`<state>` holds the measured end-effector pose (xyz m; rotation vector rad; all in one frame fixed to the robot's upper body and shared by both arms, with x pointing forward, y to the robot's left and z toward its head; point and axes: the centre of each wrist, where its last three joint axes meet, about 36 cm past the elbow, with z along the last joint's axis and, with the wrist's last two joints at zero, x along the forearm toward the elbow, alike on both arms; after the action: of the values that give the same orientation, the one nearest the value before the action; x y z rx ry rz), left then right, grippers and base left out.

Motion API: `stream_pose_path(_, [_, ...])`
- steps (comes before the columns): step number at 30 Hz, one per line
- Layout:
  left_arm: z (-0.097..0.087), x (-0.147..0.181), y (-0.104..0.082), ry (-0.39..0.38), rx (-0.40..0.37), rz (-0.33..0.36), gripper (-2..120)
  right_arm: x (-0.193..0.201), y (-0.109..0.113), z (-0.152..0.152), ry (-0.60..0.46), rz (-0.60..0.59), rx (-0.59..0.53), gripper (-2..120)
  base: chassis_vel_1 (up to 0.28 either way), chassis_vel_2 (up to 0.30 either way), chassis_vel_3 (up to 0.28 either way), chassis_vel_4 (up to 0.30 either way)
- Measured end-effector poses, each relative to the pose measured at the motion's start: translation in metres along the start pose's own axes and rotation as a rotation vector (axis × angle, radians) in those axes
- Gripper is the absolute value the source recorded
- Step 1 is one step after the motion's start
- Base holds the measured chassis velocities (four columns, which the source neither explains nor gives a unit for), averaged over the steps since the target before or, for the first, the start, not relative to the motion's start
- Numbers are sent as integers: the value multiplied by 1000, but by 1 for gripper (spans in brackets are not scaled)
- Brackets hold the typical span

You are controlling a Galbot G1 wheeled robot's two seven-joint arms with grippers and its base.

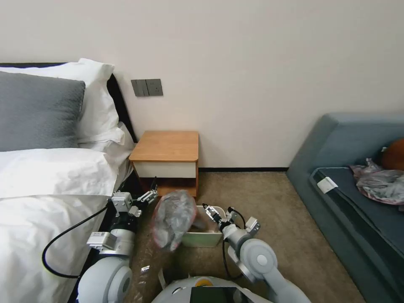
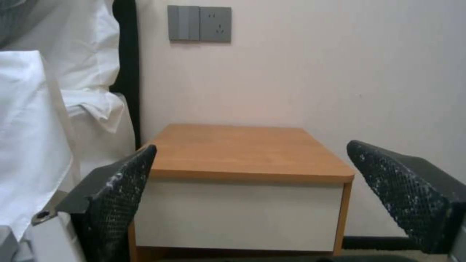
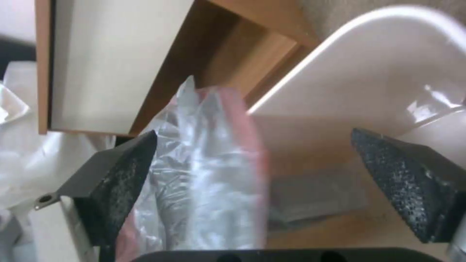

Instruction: Pick up the garbage bag from the table and place it over the trash can.

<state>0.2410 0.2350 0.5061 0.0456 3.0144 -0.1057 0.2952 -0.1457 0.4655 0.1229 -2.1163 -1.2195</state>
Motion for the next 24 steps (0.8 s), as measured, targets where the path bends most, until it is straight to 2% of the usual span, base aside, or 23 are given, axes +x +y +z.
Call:
stream_pose_path(11, [3,0,-1,27,-8,10,100,21,8,-18,-72,-13,-7,100,0,0,0,0])
stream_pose_path(16, [8,1,-2,64,-10,21,100,30,10,-29,-117,-37,2,100,0,0,0,0])
stream_pose_path(24, [26,0,-1,132,-73,40,100,36,6,-45,-215,-71,68,100,0,0,0,0])
